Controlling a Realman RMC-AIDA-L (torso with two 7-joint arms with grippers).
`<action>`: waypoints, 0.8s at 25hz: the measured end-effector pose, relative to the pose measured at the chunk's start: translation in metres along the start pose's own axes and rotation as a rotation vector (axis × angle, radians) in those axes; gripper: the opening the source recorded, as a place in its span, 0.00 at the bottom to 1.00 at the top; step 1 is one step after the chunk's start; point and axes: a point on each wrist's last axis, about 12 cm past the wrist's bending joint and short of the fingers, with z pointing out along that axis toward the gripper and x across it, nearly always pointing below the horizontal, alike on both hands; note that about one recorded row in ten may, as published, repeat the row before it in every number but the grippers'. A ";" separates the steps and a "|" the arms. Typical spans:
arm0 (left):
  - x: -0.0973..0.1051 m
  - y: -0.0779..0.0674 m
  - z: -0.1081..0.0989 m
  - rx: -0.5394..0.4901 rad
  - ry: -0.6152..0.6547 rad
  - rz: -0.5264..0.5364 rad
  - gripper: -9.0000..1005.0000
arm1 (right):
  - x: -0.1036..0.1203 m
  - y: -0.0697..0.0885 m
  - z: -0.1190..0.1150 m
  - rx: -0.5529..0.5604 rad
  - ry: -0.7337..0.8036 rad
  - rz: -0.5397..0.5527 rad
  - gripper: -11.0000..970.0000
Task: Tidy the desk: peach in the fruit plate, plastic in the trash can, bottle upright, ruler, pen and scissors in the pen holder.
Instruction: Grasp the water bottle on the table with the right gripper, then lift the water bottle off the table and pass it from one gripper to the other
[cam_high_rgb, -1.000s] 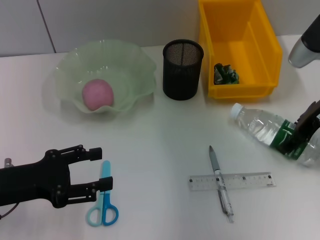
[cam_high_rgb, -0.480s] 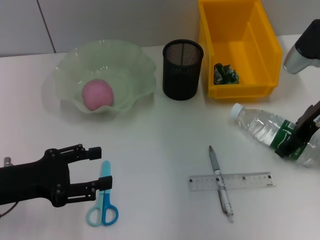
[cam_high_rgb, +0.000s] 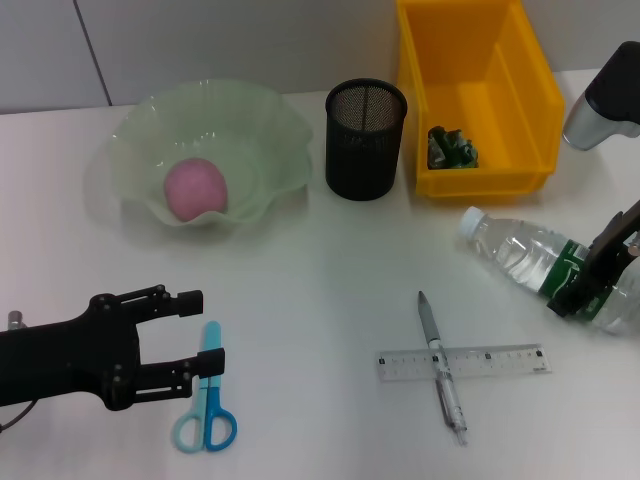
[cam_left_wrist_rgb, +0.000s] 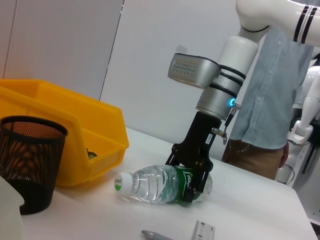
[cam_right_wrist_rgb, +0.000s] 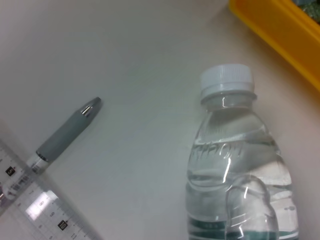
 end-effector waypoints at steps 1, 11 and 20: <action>0.000 0.000 0.000 0.000 0.000 0.000 0.80 | 0.000 0.000 0.000 0.000 0.000 0.000 0.79; -0.001 0.001 -0.003 -0.016 -0.017 -0.001 0.79 | -0.001 0.003 -0.003 -0.025 -0.039 -0.020 0.78; 0.000 0.000 -0.003 -0.024 -0.033 -0.009 0.79 | -0.002 0.011 -0.018 -0.119 -0.195 -0.073 0.78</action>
